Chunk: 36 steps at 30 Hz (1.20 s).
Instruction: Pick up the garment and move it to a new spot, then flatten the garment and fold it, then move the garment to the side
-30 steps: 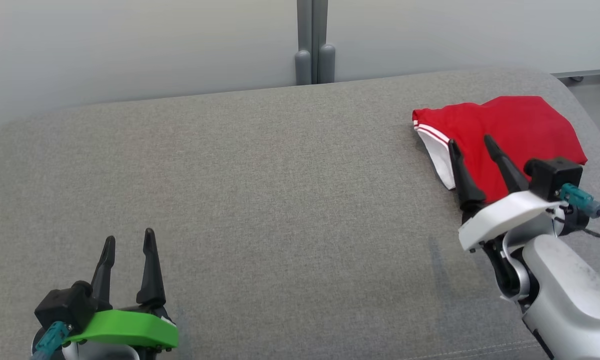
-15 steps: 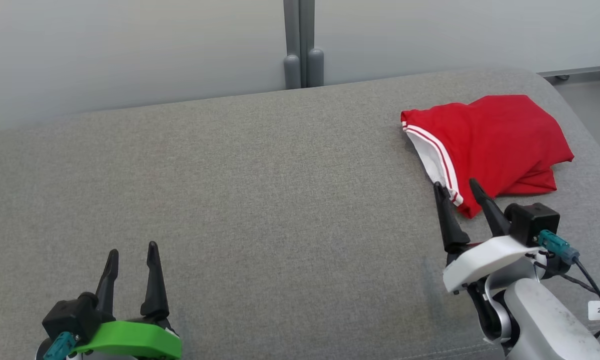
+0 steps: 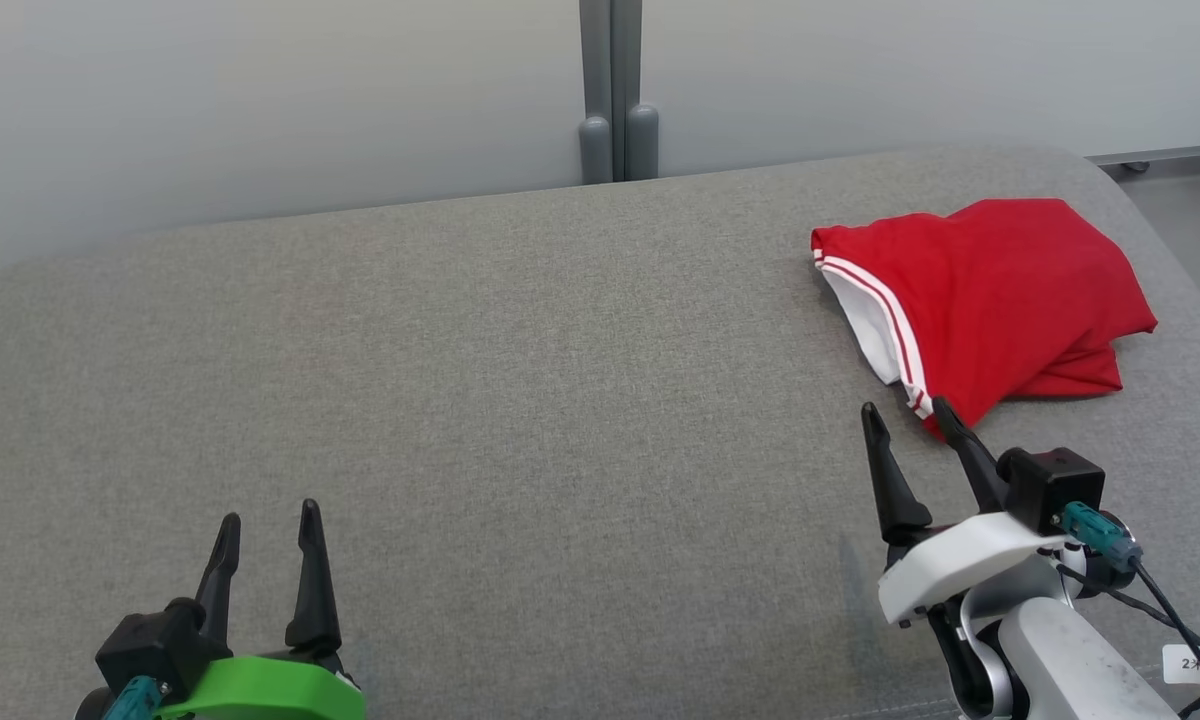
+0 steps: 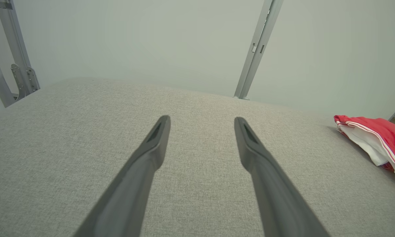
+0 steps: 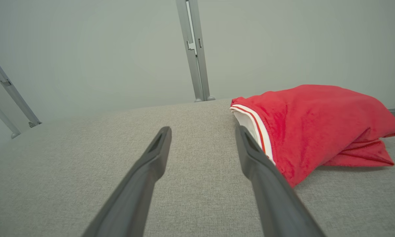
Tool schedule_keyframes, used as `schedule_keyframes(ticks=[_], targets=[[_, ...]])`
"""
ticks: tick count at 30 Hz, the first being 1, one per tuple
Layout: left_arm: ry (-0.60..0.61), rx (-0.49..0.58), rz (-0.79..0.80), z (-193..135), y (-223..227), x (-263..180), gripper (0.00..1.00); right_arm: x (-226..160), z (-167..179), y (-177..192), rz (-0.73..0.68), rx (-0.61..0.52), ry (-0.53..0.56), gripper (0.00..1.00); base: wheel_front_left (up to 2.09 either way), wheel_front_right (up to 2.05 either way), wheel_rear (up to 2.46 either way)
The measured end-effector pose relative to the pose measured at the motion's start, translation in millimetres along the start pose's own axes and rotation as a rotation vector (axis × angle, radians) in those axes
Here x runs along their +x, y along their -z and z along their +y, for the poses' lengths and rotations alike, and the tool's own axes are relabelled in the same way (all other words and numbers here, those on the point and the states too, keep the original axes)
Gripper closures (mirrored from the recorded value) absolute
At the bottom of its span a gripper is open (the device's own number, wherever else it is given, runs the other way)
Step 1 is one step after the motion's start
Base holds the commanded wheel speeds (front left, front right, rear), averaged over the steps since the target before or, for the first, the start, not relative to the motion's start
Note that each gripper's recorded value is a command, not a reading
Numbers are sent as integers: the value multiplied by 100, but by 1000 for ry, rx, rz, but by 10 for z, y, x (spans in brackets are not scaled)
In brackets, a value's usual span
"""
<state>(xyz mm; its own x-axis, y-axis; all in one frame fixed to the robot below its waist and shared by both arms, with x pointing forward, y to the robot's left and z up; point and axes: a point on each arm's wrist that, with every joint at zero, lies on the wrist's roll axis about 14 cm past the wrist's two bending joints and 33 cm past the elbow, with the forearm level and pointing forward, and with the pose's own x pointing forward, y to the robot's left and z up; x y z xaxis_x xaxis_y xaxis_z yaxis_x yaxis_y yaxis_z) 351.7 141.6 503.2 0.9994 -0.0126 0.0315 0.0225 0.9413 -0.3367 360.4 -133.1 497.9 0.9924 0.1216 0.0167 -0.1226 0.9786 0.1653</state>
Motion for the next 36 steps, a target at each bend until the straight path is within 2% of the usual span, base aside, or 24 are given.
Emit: schedule_keyframes(ticks=[30,31,36], targets=[[-22,6,-12,45,-27,-49,0,-11,165,-47,-30,-2,-16,0,0,0,0],[-22,5,-11,43,-26,-49,100,-10,163,-51,-31,-4,-16,100,0,0,0],[-35,-2,38,54,136,-88,100,-97,154,160,33,0,-5,100,0,0,0]])
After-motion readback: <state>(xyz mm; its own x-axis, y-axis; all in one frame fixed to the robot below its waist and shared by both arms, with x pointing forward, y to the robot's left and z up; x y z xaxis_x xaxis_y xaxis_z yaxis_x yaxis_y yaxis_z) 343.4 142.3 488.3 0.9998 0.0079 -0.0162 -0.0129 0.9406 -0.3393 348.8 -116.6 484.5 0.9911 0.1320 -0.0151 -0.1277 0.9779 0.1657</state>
